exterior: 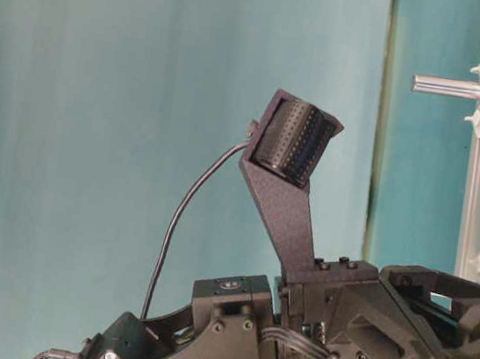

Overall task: Insert the large gear onto the shaft.
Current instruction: 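Close the left gripper on the hub to grip the blue gear, then lift the blue gear and carry it toward the right shaft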

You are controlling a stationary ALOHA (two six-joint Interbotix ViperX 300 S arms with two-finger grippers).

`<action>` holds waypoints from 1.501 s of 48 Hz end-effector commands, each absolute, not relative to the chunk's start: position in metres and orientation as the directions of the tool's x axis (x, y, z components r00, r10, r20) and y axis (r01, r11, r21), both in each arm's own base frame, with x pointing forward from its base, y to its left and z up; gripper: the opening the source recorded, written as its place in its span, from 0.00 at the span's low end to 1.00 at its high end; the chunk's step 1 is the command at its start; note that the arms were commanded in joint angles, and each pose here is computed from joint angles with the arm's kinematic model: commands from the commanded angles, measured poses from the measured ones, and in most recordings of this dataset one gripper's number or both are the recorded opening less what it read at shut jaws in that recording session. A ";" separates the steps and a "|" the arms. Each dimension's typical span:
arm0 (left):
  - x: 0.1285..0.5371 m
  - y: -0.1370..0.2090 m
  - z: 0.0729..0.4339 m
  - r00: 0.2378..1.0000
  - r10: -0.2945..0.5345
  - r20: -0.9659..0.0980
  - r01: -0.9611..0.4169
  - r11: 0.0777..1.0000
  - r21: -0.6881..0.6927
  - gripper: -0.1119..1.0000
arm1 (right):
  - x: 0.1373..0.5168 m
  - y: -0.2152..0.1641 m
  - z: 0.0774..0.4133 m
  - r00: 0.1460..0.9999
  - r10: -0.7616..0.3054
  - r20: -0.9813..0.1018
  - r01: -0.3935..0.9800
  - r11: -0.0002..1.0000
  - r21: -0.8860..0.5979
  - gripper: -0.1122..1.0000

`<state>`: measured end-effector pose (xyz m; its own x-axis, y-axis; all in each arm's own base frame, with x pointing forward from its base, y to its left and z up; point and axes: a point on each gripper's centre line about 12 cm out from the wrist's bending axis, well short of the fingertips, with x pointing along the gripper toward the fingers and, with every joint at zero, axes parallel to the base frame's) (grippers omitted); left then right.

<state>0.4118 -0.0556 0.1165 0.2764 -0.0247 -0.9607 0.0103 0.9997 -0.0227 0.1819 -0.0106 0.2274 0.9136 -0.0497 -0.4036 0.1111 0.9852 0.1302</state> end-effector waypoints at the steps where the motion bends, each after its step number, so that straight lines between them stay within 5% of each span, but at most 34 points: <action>1: 0.412 -0.056 0.112 0.272 -0.027 -0.962 0.001 1.000 -0.027 0.79 | 0.184 -0.011 0.231 0.919 -0.054 -0.391 0.116 0.984 0.138 0.11; 33: 0.415 -0.057 0.122 0.293 -0.030 -0.956 0.002 1.000 -0.030 0.79 | 0.184 -0.011 0.231 0.919 -0.054 -0.391 0.115 0.984 0.136 0.11; 72: 0.444 -0.056 0.231 0.306 -0.021 -0.952 0.129 0.991 0.019 0.79 | 0.181 -0.011 0.230 0.921 -0.054 -0.387 0.115 0.984 0.138 0.11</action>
